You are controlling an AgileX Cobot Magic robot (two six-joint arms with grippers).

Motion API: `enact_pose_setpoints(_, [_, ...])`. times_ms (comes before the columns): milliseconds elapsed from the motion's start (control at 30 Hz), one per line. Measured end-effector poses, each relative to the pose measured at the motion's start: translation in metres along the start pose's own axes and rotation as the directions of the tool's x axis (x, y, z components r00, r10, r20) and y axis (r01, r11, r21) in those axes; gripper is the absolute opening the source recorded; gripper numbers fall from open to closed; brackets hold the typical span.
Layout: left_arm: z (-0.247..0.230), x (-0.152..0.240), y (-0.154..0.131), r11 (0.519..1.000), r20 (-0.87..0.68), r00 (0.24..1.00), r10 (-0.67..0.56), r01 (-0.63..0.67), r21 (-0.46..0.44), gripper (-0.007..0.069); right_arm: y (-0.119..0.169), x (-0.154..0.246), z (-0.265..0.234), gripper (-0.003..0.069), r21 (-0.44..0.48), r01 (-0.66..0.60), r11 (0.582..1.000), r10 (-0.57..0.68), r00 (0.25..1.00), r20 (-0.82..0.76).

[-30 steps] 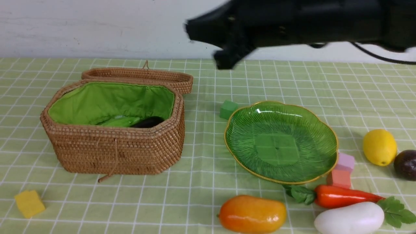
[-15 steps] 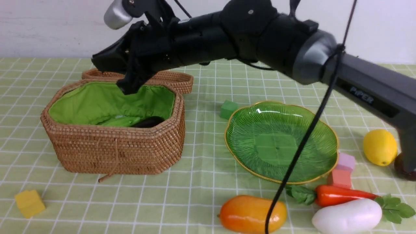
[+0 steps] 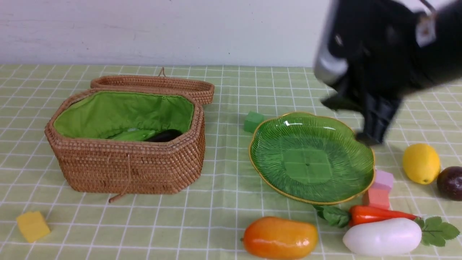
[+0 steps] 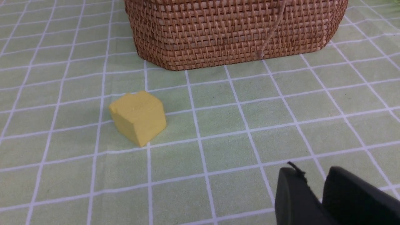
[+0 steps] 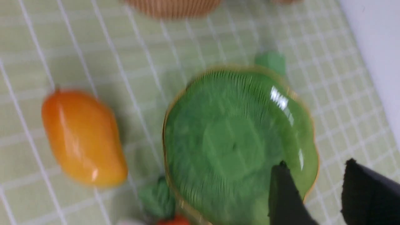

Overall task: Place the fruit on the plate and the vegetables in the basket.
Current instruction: Take a daikon with your right arm and place it on the basket on the left.

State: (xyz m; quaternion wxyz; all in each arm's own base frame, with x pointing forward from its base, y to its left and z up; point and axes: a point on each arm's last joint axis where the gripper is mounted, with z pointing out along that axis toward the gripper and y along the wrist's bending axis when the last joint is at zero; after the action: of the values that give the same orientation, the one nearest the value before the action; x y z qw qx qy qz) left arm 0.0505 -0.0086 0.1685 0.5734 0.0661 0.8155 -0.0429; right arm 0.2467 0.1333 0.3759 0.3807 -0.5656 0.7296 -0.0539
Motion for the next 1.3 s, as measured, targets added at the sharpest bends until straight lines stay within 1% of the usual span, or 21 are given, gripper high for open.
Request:
enact_pose_setpoints(33, [0.0, 0.0, 0.0, 1.0, 0.0, 1.0, 0.0, 0.0, 0.0, 0.0155, 0.01, 0.018, 0.003, 0.0324, 0.0, 0.018, 1.0, -0.018, 0.998, -0.053])
enact_pose_setpoints(67, [0.0, 0.0, 0.0, 1.0, 0.0, 1.0, 0.0, 0.0, 0.0, 0.0155, 0.021, 0.036, 0.006, 0.0378, -0.003, 0.038, 0.999, -0.038, 0.994, -0.101])
enact_pose_setpoints(133, [0.0, 0.0, 0.0, 1.0, 0.0, 1.0, 0.0, 0.0, 0.0, 0.0158, 0.044, 0.069, 0.016, 0.0453, -0.027, 0.076, 0.997, -0.08, 0.979, -0.189])
enact_pose_setpoints(167, [0.0, 0.0, 0.0, 1.0, 0.0, 1.0, 0.0, 0.0, 0.0, 0.016, 0.056, 0.084, 0.022, 0.051, -0.048, 0.09, 0.995, -0.098, 0.969, -0.227])
enact_pose_setpoints(200, [0.0, 0.0, 0.0, 1.0, 0.0, 1.0, 0.0, 0.0, 0.0, 0.0162, 0.065, 0.095, 0.026, 0.0538, -0.069, 0.096, 0.993, -0.111, 0.96, -0.257])
enact_pose_setpoints(233, [0.0, 0.0, 0.0, 1.0, 0.0, 1.0, 0.0, 0.0, 0.0, 0.0163, 0.079, 0.111, 0.035, 0.0598, -0.105, 0.097, 0.99, -0.124, 0.946, -0.298])
enact_pose_setpoints(267, [0.0, 0.0, 0.0, 1.0, 0.0, 1.0, 0.0, 0.0, 0.0, 0.0165, 0.09, 0.122, 0.042, 0.0638, -0.133, 0.09, 0.987, -0.129, 0.935, -0.33])
enact_pose_setpoints(333, [0.0, 0.0, 0.0, 1.0, 0.0, 1.0, 0.0, 0.0, 0.0, 0.0166, 0.104, 0.138, 0.053, 0.0671, -0.167, 0.075, 0.983, -0.134, 0.917, -0.377])
enact_pose_setpoints(367, [0.0, 0.0, 0.0, 1.0, 0.0, 1.0, 0.0, 0.0, 0.0, 0.0165, 0.107, 0.142, 0.057, 0.0676, -0.171, 0.068, 0.983, -0.131, 0.911, -0.391])
enact_pose_setpoints(567, [0.0, 0.0, 0.0, 1.0, 0.0, 1.0, 0.0, 0.0, 0.0, 0.0171, 0.102, 0.145, 0.078, 0.0662, -0.134, 0.107, 0.985, -0.153, 0.904, -0.4])
enact_pose_setpoints(767, [0.0, 0.0, 0.0, 1.0, 0.0, 1.0, 0.0, 0.0, 0.0, 0.0176, 0.085, 0.133, 0.091, 0.0648, -0.113, 0.118, 0.987, -0.154, 0.904, -0.399])
enact_pose_setpoints(833, [0.0, 0.0, 0.0, 1.0, 0.0, 1.0, 0.0, 0.0, 0.0, 0.018, 0.083, 0.132, 0.096, 0.0638, -0.13, 0.129, 0.983, -0.172, 0.896, -0.409])
enact_pose_setpoints(933, [0.0, 0.0, 0.0, 1.0, 0.0, 1.0, 0.0, 0.0, 0.0, 0.0183, 0.086, 0.135, 0.102, 0.0624, -0.182, 0.14, 0.973, -0.206, 0.88, -0.428])
enact_pose_setpoints(967, [0.0, 0.0, 0.0, 1.0, 0.0, 1.0, 0.0, 0.0, 0.0, 0.0183, 0.09, 0.138, 0.108, 0.0608, -0.226, 0.13, 0.965, -0.221, 0.869, -0.443])
enact_pose_setpoints(1033, [0.0, 0.0, 0.0, 1.0, 0.0, 1.0, 0.0, 0.0, 0.0, 0.0183, 0.092, 0.139, 0.112, 0.0592, -0.247, 0.12, 0.962, -0.222, 0.868, -0.445])
enact_pose_setpoints(1100, [0.0, 0.0, 0.0, 1.0, 0.0, 1.0, 0.0, 0.0, 0.0, 0.0184, 0.094, 0.14, 0.115, 0.0581, -0.257, 0.115, 0.959, -0.224, 0.867, -0.446])
enact_pose_setpoints(1233, [0.0, 0.0, 0.0, 1.0, 0.0, 1.0, 0.0, 0.0, 0.0, 0.0185, 0.096, 0.142, 0.123, 0.0482, -0.269, 0.108, 0.957, -0.222, 0.869, -0.442])
enact_pose_setpoints(1300, [0.0, 0.0, 0.0, 1.0, 0.0, 1.0, 0.0, 0.0, 0.0, 0.0185, 0.096, 0.141, 0.123, 0.0476, -0.268, 0.107, 0.957, -0.221, 0.869, -0.442])
